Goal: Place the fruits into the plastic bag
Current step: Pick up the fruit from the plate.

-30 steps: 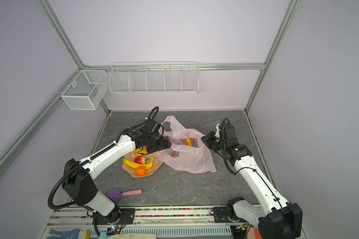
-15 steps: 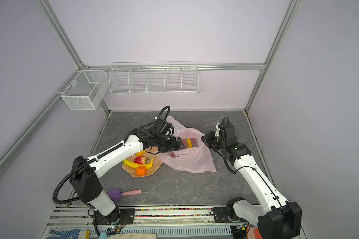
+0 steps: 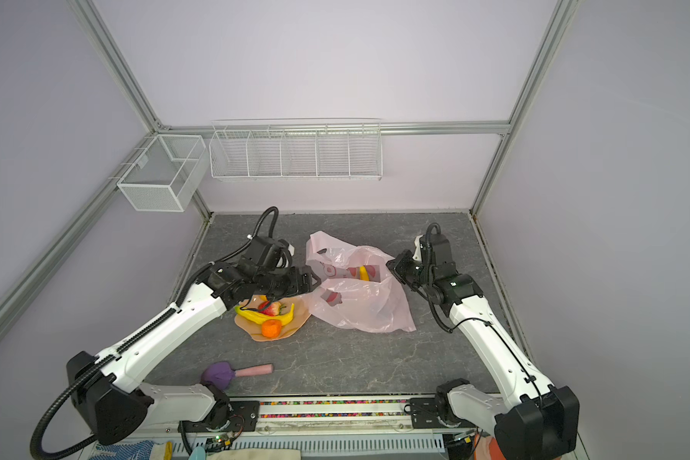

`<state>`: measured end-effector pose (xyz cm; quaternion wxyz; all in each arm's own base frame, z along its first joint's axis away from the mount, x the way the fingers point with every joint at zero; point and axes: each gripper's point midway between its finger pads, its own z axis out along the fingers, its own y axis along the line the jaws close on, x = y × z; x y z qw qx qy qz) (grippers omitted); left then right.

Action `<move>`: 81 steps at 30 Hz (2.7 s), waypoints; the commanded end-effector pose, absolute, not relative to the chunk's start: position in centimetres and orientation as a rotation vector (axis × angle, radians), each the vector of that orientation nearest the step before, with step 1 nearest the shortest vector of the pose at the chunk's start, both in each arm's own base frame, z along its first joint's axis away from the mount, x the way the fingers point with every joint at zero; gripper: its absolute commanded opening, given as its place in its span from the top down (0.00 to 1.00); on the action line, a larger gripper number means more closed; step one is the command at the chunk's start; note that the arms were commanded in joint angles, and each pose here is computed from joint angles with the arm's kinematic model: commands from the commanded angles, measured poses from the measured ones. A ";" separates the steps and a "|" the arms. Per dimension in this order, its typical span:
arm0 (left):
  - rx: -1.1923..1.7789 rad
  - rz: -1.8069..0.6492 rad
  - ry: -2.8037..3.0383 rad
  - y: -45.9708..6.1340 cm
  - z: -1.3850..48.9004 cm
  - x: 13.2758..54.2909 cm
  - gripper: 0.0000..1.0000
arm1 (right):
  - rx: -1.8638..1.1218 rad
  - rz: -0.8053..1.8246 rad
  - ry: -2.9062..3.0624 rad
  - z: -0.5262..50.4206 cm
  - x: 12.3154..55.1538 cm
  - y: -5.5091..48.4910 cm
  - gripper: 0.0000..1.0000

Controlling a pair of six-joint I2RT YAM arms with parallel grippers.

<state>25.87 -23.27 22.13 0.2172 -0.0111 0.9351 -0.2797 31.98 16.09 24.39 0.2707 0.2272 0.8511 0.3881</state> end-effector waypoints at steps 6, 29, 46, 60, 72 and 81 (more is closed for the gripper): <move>-0.458 -0.551 2.572 -13.7 19.8 27.8 0.07 | 0.607 1.038 2.285 24.9 32.5 16.0 0.93; -0.770 -0.220 2.750 -9.3 8.7 34.2 0.08 | 0.606 1.032 2.286 25.0 32.6 16.0 0.94; -0.734 -0.256 2.777 -9.9 7.2 35.1 0.30 | 0.614 1.019 2.279 25.1 32.6 15.8 0.93; -0.566 -0.370 2.688 -10.6 14.3 34.7 0.55 | 0.616 1.021 2.281 24.9 32.7 15.8 0.93; -0.079 -0.723 2.512 -17.5 20.0 32.5 0.60 | 0.612 1.030 2.283 24.9 32.7 16.0 0.93; 0.325 -0.793 2.215 -23.2 26.6 30.4 0.63 | 0.610 1.032 2.287 24.7 32.6 16.1 0.93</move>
